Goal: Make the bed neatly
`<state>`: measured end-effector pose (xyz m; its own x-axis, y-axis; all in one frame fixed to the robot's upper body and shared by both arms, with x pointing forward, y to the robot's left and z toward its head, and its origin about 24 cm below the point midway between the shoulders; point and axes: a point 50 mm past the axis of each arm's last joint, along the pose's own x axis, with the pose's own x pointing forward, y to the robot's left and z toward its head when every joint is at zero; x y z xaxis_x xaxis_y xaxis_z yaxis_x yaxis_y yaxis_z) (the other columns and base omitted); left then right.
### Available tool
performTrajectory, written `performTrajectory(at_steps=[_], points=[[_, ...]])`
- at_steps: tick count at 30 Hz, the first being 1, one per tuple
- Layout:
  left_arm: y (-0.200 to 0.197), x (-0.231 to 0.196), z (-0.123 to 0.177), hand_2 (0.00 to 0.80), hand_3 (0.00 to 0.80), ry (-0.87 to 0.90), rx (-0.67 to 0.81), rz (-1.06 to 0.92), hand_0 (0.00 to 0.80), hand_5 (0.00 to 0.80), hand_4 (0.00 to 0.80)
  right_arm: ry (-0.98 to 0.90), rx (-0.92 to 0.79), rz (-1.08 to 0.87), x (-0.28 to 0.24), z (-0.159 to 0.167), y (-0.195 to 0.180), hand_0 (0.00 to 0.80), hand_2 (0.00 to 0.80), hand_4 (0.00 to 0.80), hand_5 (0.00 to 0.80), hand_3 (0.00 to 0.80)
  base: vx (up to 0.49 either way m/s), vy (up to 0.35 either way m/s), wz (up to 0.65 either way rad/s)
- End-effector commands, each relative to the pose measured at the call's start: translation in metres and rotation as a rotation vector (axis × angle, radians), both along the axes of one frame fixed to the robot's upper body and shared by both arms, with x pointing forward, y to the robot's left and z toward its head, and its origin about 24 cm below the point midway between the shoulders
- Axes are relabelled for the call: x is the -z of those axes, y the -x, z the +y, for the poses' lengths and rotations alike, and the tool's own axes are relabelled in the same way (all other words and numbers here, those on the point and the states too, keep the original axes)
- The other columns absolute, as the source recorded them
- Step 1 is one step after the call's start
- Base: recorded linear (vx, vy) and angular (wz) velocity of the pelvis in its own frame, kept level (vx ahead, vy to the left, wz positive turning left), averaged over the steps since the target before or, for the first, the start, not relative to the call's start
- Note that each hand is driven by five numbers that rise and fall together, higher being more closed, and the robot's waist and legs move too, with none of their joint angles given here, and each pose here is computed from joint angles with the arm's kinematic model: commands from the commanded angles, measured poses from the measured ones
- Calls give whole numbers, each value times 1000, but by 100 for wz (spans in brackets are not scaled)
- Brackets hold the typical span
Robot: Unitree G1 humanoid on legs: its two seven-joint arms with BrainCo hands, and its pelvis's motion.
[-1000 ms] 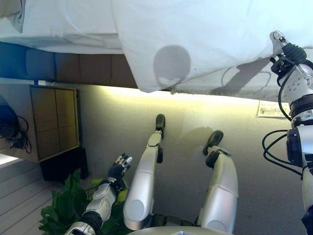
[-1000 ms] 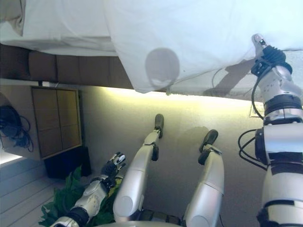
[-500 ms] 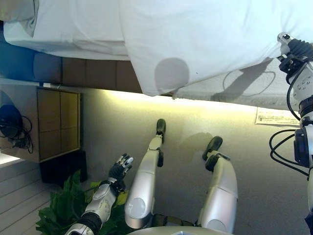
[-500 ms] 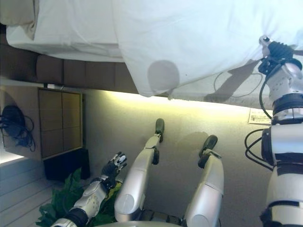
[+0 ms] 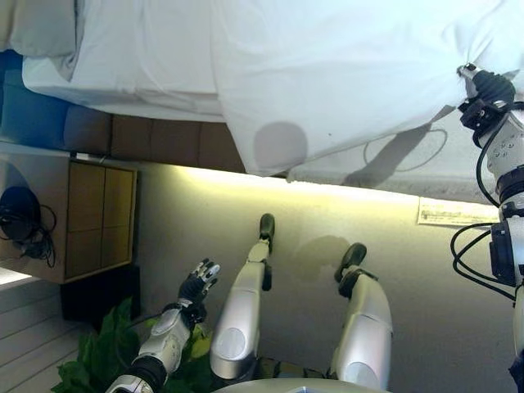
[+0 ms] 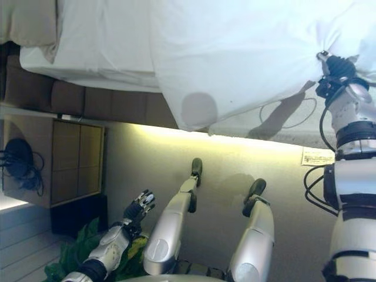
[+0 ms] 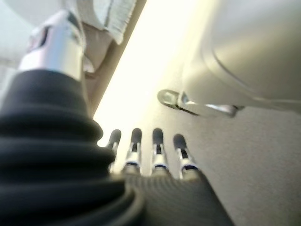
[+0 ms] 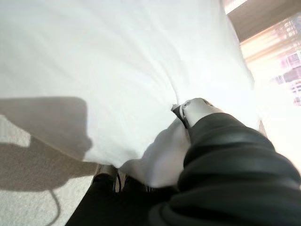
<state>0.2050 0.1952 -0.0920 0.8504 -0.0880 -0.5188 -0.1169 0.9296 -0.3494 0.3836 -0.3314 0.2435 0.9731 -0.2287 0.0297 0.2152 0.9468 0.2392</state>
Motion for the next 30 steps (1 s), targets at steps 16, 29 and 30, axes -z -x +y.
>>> performTrajectory(at_steps=[16,29,30], points=[[-4,2,34,0,0,-125,-80,35,0,0,0,-357,-392,-61,53,66,-10,800,800,800,800,800,75,7,2],[-70,-47,18,0,0,173,-262,-145,0,0,0,-543,-603,-53,73,157,-14,800,800,800,800,800,94,-29,1],[-74,-49,14,0,0,212,-268,-149,0,0,0,-551,-619,-56,72,164,-15,800,800,800,800,800,0,-88,-2]])
